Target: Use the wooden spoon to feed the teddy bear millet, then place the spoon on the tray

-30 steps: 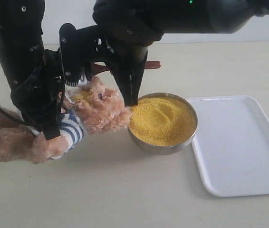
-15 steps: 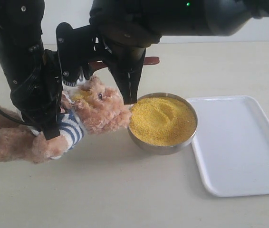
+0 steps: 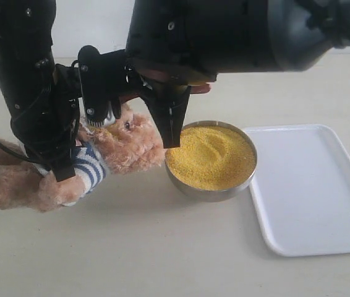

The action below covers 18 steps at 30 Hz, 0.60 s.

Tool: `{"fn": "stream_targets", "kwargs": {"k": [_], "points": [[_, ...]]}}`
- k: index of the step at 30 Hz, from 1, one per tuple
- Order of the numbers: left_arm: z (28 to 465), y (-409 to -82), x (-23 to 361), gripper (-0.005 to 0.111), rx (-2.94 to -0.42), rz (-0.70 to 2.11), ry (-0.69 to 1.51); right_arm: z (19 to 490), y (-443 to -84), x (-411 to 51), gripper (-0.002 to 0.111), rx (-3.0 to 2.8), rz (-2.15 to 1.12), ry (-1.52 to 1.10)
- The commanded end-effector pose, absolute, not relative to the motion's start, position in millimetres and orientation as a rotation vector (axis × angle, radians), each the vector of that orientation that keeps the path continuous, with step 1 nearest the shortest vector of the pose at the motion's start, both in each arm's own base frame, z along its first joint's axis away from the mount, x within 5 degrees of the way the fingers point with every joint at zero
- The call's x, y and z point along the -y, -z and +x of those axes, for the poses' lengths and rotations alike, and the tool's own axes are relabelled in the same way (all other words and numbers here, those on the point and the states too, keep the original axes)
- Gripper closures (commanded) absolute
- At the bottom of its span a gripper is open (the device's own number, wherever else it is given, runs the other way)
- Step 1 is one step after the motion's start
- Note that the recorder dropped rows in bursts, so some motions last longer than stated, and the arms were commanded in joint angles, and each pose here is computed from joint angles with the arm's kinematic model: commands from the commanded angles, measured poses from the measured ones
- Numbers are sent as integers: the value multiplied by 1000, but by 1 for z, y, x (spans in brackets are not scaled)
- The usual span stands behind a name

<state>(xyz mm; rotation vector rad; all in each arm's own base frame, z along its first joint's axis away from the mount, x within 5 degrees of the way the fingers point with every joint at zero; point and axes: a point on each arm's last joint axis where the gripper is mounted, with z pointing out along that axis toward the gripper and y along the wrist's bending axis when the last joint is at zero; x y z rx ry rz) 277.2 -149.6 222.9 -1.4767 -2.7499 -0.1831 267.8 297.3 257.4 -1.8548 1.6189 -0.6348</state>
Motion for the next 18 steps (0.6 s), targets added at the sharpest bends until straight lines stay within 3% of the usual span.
{"fn": "stream_targets", "kwargs": {"k": [1,18], "points": [[275,-228,151,103,2769,-1470,162,264,-273,-295,109,-1597,-1804,599],[275,-228,152,103,2778,-1455,147,270,-268,-277,109,-1912,-1689,407]]}}
